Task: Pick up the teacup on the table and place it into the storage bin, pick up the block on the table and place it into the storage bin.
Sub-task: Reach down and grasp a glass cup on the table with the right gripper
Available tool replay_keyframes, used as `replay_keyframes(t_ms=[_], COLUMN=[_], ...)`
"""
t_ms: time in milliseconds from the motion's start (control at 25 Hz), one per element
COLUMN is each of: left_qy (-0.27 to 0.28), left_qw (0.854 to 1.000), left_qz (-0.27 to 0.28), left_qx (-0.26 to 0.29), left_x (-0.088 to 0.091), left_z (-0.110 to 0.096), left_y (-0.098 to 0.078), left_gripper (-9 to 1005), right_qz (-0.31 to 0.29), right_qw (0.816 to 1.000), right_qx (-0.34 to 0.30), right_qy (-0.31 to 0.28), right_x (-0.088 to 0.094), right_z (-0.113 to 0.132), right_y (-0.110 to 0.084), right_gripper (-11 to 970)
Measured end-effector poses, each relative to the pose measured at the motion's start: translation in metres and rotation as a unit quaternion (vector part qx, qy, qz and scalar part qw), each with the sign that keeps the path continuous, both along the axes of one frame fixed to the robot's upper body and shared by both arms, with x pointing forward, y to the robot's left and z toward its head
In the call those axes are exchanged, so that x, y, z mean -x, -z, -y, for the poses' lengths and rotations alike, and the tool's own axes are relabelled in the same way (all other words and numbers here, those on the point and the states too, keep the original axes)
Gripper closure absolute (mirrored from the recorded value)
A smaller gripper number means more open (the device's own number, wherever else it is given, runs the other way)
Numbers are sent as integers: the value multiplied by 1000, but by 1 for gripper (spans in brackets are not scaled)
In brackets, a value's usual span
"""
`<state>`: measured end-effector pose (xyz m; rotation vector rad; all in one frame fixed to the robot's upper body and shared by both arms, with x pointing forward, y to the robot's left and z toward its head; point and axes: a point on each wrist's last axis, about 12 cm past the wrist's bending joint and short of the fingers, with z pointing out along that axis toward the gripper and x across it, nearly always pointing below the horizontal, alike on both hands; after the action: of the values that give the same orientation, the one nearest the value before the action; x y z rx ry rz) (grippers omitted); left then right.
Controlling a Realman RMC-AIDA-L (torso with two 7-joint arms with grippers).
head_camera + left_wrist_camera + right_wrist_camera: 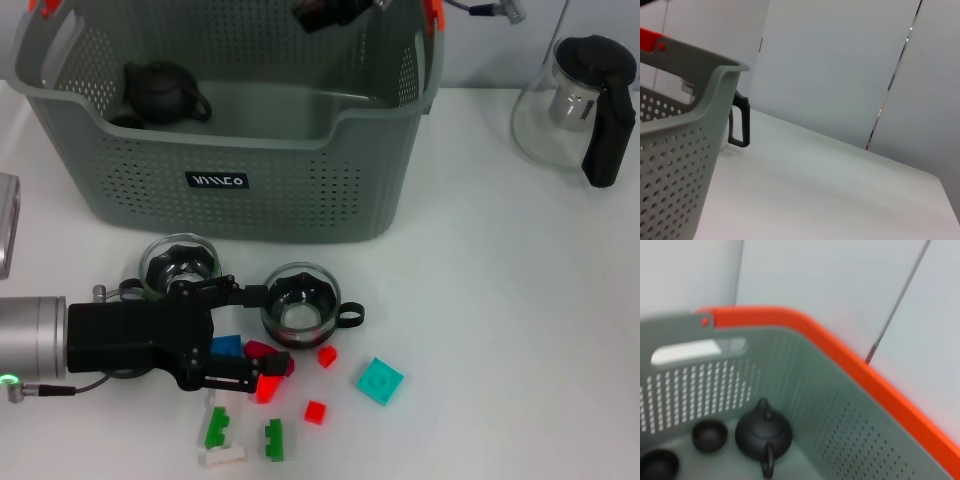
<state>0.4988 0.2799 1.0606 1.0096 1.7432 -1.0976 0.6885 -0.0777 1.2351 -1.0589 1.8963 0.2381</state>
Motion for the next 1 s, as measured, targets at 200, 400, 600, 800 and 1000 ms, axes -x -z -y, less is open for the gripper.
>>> replay_keyframes(t_ms=[200, 400, 600, 800, 1000], left_qy=[-6, -7, -5, -7, -15], left_qw=[1000, 1000, 1000, 1000, 1000], left_qz=[1, 3, 3, 1, 1], left_qx=[-4, -5, -4, -4, 3], left_x=[-1, -1, 0, 2, 5], left_z=[-1, -1, -1, -3, -6], left_y=[1, 1, 1, 2, 2], left_gripper=[64, 63, 63, 63, 63], right_qz=[-20, -39, -69, -71, -102], right_qw=[999, 995, 991, 989, 987], right_qx=[-33, -80, -81, -43, -26], right_qy=[0, -35, -85, -120, -121], right_x=[10, 32, 59, 88, 100], right_z=[5, 11, 21, 35, 47], right_y=[-12, -23, -29, -23, -13], right_gripper=[74, 74, 74, 73, 73])
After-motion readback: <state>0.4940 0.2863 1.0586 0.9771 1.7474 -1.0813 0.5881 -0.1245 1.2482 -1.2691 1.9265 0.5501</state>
